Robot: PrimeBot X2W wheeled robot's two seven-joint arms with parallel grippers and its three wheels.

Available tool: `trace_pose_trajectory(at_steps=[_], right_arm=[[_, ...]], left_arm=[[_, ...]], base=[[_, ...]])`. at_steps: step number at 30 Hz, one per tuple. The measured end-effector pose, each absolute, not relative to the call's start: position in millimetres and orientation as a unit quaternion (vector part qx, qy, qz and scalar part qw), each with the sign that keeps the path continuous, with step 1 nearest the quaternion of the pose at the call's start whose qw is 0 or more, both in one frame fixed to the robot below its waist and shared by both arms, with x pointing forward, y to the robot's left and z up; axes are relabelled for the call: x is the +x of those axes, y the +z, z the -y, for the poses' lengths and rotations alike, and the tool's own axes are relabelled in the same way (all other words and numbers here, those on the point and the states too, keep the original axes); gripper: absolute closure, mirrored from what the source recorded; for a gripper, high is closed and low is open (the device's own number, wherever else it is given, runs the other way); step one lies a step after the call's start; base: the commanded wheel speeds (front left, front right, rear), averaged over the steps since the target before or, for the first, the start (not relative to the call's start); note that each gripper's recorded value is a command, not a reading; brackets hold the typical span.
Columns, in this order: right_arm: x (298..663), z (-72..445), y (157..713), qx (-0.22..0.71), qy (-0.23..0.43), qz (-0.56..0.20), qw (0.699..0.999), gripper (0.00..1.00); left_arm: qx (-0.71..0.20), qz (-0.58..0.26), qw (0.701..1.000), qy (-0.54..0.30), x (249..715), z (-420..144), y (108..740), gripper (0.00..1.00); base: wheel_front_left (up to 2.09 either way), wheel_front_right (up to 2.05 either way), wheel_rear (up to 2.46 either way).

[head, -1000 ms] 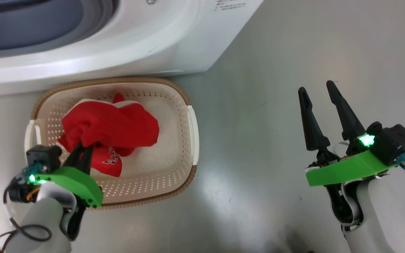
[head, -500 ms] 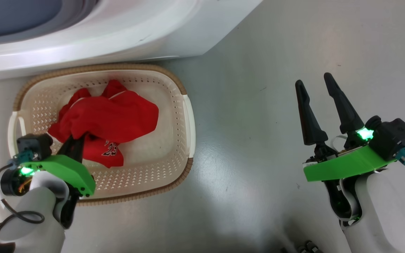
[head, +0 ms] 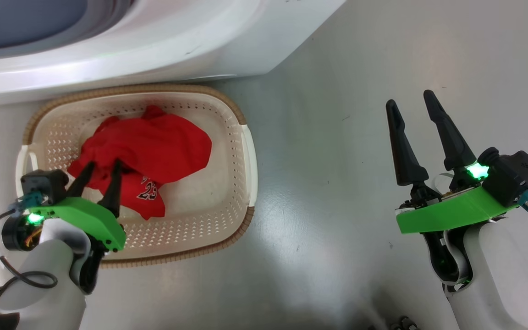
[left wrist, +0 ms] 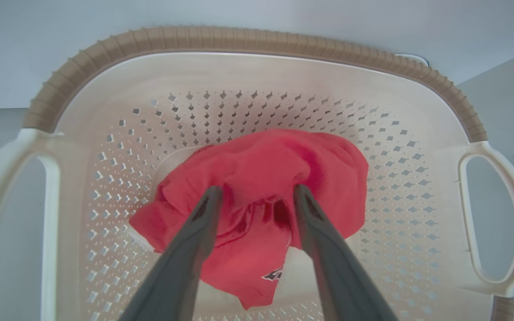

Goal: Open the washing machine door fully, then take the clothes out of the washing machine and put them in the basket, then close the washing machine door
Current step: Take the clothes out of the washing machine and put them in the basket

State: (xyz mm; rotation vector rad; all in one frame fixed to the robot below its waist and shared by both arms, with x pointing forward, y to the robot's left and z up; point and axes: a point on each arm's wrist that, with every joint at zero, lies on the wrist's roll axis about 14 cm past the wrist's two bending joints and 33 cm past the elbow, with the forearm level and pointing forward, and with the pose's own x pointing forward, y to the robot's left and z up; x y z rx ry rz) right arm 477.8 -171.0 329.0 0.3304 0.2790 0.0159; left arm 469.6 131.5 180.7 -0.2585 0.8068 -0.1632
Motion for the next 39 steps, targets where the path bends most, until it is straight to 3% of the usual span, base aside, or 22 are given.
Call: trace_pose_trajectory(at_steps=[5, 24, 39], right_arm=[[479.2, 169.5, 334.0, 0.165, 0.010, -0.133, 0.977, 0.00], [480.5, 164.2, 375.0, 0.169, 0.022, -0.093, 0.981, 0.00], [450.6, 162.0, 408.1, 0.168, 0.025, -0.076, 0.983, 0.00]], left_arm=[[-0.128, -0.377, 0.914, -0.080, 475.8, -131.7, 190.7, 0.00], [-0.148, -0.307, 0.938, -0.064, 484.7, -141.6, 252.4, 0.00], [-0.132, -0.208, 0.968, -0.057, 479.9, -159.1, 333.1, 0.00]], base=[[0.00, 0.00, 0.00], [0.00, 0.00, 0.00], [0.00, 0.00, 0.00]])
